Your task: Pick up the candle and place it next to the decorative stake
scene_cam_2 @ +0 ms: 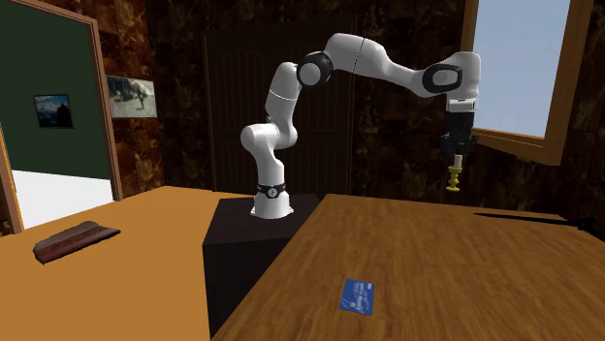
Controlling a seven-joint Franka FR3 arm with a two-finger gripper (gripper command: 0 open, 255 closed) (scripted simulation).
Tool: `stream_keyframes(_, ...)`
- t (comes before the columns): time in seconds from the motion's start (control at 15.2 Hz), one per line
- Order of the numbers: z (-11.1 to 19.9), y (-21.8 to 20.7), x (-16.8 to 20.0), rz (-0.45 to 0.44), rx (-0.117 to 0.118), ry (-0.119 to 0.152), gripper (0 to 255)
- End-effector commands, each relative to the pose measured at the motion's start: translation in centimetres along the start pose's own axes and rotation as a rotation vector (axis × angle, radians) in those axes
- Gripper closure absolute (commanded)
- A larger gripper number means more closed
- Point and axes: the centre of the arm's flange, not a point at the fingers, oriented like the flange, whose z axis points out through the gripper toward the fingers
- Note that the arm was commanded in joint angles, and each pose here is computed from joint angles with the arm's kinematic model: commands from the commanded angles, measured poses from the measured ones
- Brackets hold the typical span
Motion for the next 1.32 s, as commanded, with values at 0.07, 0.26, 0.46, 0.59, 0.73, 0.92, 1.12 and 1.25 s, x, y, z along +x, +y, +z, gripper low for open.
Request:
stream_keyframes(0.07, 1.5, 0.0, -0.1, 0.000, 0.000, 0.000, 255)
stream_keyframes(0.26, 3.1, 0.0, -0.1, 0.000, 0.000, 0.000, 255)
stream_keyframes(0.46, 4.7, 0.1, -0.2, 0.000, 0.000, 0.000, 255)
stream_keyframes(0.59, 4.7, 0.1, -0.2, 0.000, 0.000, 0.000, 255)
stream_keyframes(0.73, 4.7, 0.1, -0.2, 0.000, 0.000, 0.000, 255)
stream_keyframes(0.92, 4.7, 0.1, -0.2, 0.000, 0.000, 0.000, 255)
stream_keyframes(1.12, 4.7, 0.1, -0.2, 0.000, 0.000, 0.000, 0)
stream_keyframes(1.25, 4.7, 0.1, -0.2, 0.000, 0.000, 0.000, 0)
